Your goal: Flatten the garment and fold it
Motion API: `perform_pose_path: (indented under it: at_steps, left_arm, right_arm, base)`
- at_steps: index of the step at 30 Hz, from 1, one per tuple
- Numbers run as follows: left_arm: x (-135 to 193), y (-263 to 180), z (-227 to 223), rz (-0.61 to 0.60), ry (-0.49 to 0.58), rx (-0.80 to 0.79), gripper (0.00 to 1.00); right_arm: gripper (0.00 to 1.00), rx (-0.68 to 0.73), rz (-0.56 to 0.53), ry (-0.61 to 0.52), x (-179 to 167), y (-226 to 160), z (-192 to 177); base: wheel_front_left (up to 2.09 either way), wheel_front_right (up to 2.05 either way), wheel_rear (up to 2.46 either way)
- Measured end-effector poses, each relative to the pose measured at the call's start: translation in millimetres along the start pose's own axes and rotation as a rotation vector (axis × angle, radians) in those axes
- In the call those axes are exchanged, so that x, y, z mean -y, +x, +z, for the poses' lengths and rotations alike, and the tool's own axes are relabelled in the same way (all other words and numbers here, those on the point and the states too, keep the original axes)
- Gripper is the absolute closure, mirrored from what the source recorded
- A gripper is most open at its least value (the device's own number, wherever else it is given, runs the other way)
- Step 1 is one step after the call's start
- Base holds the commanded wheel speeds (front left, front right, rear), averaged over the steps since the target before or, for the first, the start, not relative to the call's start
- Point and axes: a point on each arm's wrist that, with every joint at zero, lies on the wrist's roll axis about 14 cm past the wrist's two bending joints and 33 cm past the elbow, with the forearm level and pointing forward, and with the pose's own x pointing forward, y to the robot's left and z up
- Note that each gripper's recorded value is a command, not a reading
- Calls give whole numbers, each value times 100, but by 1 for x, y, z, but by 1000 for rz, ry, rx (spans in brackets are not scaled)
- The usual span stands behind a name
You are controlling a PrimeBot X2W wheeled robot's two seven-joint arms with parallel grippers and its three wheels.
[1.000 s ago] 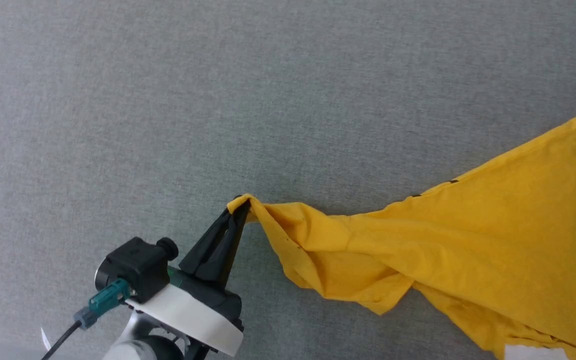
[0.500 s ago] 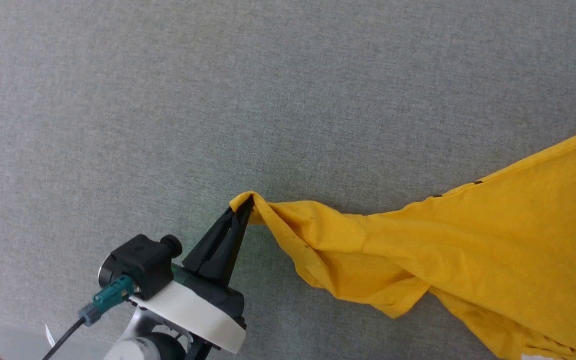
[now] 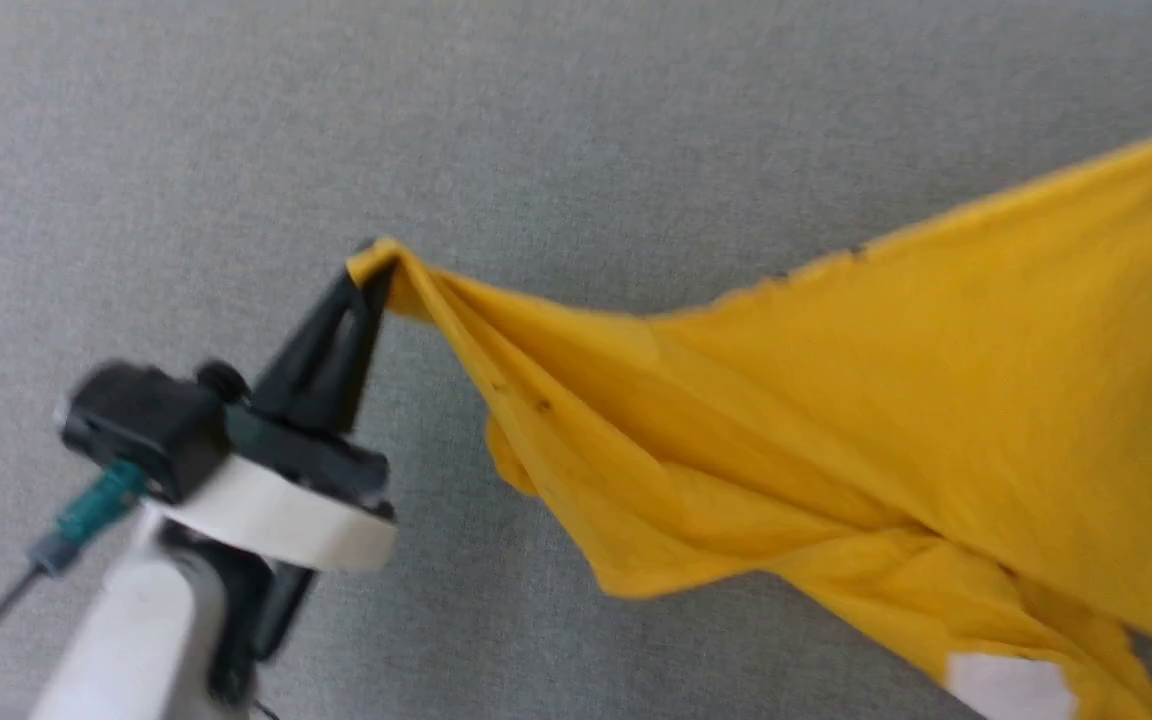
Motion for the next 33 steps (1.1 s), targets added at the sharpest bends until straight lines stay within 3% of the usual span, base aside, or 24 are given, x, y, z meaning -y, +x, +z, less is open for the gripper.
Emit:
perform_pose_path:
  at_steps: [8,13,24,33]
  left_arm:
    - [-11,32,136,-90,274,281,100]
    - [-1,38,210,-131,368,383,100]
    - [27,53,296,-207,396,434,100]
    - [23,98,346,-158,493,513,100]
  right_arm:
    - [100,494,-31,-42,-6,-61,172]
    - [100,644,-42,-61,-10,-105,232]
    - [100,681,-35,-135,-24,-155,275]
    - [100,602,-19,-127,-34,-108,285]
  base:
    - [0,0,0]
    - [0,0,0]
    - [0,0,0]
    - [0,0,0]
